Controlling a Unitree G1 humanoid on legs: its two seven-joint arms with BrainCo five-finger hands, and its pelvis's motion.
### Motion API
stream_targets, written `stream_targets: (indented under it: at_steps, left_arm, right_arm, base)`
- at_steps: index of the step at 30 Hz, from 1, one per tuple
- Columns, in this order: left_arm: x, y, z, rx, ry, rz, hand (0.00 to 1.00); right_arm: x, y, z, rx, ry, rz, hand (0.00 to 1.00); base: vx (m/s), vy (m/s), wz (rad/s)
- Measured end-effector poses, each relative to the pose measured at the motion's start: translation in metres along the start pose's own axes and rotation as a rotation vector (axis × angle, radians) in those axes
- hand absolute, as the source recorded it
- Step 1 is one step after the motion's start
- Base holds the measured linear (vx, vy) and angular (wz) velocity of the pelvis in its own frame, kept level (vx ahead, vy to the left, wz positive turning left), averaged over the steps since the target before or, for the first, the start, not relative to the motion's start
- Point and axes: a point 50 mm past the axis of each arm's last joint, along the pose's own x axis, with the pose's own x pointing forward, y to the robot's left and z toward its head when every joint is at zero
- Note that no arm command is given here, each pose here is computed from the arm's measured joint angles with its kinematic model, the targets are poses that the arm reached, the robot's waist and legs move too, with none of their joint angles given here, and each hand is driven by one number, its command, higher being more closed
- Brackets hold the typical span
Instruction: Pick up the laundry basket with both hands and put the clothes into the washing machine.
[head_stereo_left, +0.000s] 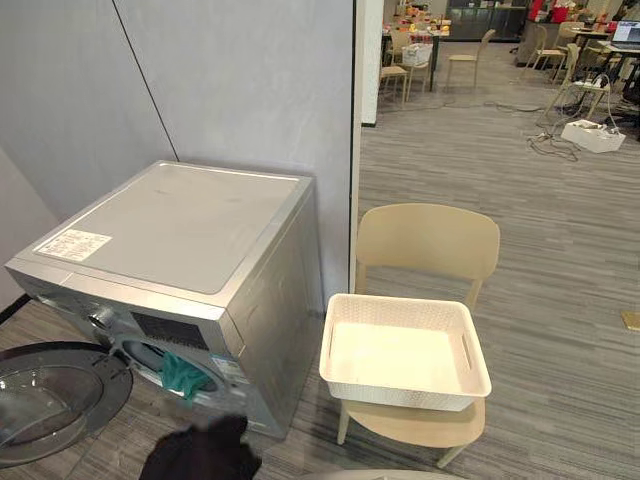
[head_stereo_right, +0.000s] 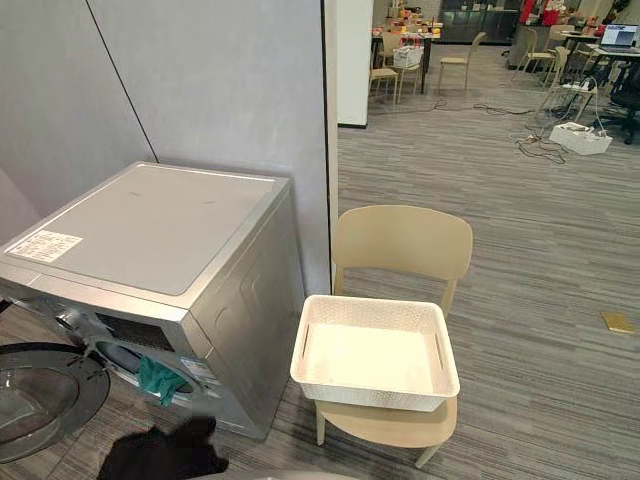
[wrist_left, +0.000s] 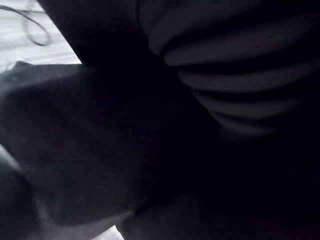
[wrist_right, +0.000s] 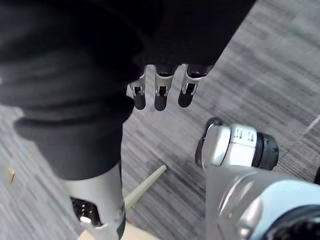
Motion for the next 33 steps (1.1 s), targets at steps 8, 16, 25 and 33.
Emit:
stream_targets:
  at_steps: [8,16,25,33]
  left_arm:
    - [0.001,-0.006,-0.003,-0.083,0.02,-0.029,1.0]
    - [0.009,-0.051,0.042,-0.095,-0.11,-0.157,1.0]
    - [0.014,-0.03,0.055,-0.256,-0.131,-0.052,1.0]
    - [0.013,-0.06,0.055,-0.005,-0.128,-0.187,1.0]
  right_arm:
    - [0.007,0.04,0.001,0.05,0.028,0.083,0.0]
    - [0.009,0.118,0.035,-0.211,-0.087,0.285,0.0]
    - [0.003,0.158,0.042,-0.302,-0.127,0.364,0.0]
    - [0.006,0.162,0.038,-0.413,-0.079,0.363,0.0]
  base:
    - [0.07,-0.007,0.01]
    - [-0.05,-0.029,1.48]
    - [-0.02,0.187,0.78]
    - [0.02,0.226,0.36]
